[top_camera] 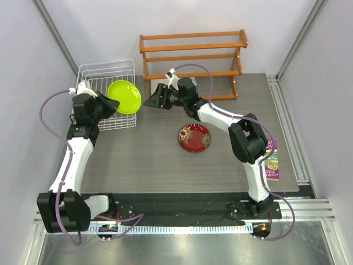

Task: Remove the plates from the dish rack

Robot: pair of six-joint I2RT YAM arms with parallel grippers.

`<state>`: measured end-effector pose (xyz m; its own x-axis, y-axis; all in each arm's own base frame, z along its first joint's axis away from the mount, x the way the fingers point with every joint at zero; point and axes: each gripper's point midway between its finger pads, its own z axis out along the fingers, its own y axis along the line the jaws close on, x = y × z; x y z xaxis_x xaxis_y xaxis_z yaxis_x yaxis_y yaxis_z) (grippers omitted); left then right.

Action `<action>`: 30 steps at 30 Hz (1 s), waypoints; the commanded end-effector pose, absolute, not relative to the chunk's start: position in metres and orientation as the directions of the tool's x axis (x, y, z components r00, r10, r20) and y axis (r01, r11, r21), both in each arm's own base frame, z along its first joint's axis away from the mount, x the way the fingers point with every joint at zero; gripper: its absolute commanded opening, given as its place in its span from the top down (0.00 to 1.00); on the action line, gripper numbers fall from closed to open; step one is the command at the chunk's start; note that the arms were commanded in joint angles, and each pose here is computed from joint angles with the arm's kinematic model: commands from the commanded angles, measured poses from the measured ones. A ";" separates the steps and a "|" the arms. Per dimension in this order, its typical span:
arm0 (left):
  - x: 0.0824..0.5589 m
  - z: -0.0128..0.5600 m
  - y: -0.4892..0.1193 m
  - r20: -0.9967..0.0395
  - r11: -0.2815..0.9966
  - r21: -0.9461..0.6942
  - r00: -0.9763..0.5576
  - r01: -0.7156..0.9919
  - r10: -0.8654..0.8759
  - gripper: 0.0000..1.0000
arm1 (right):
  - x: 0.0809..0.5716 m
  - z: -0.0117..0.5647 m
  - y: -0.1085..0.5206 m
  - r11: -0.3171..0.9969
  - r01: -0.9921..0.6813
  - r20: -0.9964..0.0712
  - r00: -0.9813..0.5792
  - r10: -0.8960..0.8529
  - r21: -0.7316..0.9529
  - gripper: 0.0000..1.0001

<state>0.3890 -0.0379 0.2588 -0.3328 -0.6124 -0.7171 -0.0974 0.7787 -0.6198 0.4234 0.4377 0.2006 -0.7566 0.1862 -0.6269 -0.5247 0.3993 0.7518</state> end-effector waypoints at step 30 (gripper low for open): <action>0.385 0.270 -0.059 -0.734 0.748 -0.659 -0.287 0.081 -0.616 0.17 | 0.416 0.238 0.420 0.346 -0.570 -0.664 -0.682 0.305 0.745 0.99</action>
